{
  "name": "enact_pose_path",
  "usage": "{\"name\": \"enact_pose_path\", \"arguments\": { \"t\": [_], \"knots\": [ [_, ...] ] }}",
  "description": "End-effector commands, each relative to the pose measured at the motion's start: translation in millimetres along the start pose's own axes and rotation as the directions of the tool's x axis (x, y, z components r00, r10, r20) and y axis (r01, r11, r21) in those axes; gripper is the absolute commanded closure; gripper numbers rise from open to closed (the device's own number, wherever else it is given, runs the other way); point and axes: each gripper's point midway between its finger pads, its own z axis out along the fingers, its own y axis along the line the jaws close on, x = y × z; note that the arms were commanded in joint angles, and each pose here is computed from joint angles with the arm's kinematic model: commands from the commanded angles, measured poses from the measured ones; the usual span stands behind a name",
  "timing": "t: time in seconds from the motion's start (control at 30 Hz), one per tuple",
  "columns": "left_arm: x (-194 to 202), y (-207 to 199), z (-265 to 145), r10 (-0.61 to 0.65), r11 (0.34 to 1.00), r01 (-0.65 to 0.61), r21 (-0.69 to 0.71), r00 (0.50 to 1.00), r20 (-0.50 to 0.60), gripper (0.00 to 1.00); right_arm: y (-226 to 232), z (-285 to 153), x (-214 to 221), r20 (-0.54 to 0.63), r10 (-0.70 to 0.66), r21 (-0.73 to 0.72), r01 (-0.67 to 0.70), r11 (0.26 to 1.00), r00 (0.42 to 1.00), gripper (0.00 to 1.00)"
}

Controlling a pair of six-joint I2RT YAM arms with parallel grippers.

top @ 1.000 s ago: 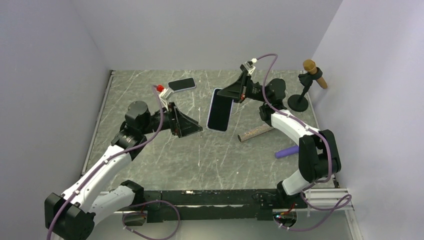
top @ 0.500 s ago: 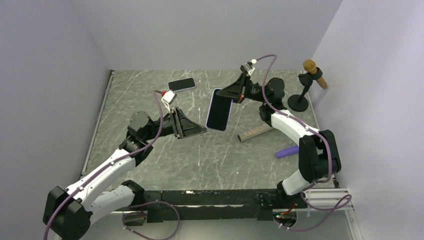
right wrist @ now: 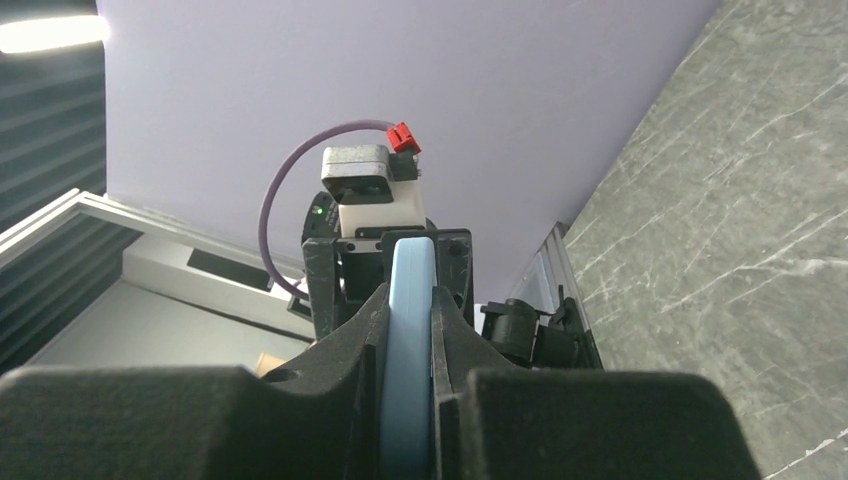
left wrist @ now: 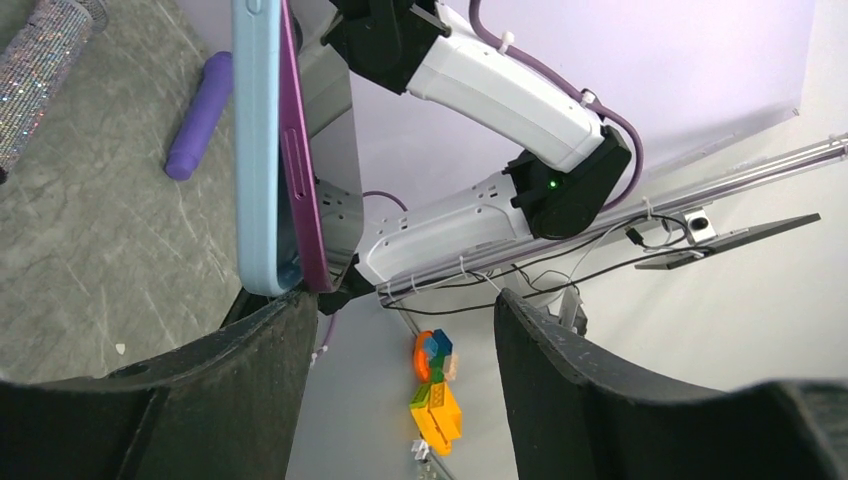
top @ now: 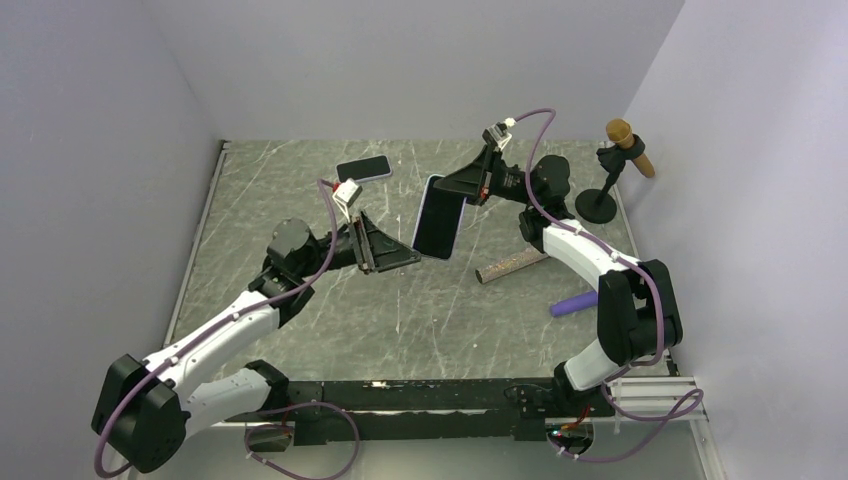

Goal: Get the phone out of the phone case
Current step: Remove the phone case from the phone.

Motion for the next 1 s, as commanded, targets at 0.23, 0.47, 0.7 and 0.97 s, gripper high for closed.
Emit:
{"name": "enact_pose_path", "arguments": {
  "t": [0.23, 0.47, 0.7, 0.97],
  "knots": [
    [-25, -8, 18, 0.076, 0.997, -0.077, 0.016, 0.996, 0.05, 0.32, 34, 3, 11, -0.012, -0.089, -0.057, 0.088, 0.994, 0.996, 1.0],
    [-41, -10, 36, 0.135, 0.991, -0.135, 0.008, 0.991, 0.021, 0.42, 20, 15, 35, -0.06, -0.122, -0.015, 0.122, 0.992, 0.991, 1.0],
    [-40, -4, 41, 0.116, 0.993, -0.116, 0.016, 0.993, 0.006, 0.74, 19, 18, 38, -0.07, -0.149, 0.004, 0.15, 0.989, 0.986, 1.0],
    [-54, -21, 33, 0.186, 0.983, -0.184, -0.025, 0.98, 0.074, 1.0, 19, 15, 39, -0.07, -0.163, 0.021, 0.165, 0.986, 0.984, 0.41]
  ]
}}
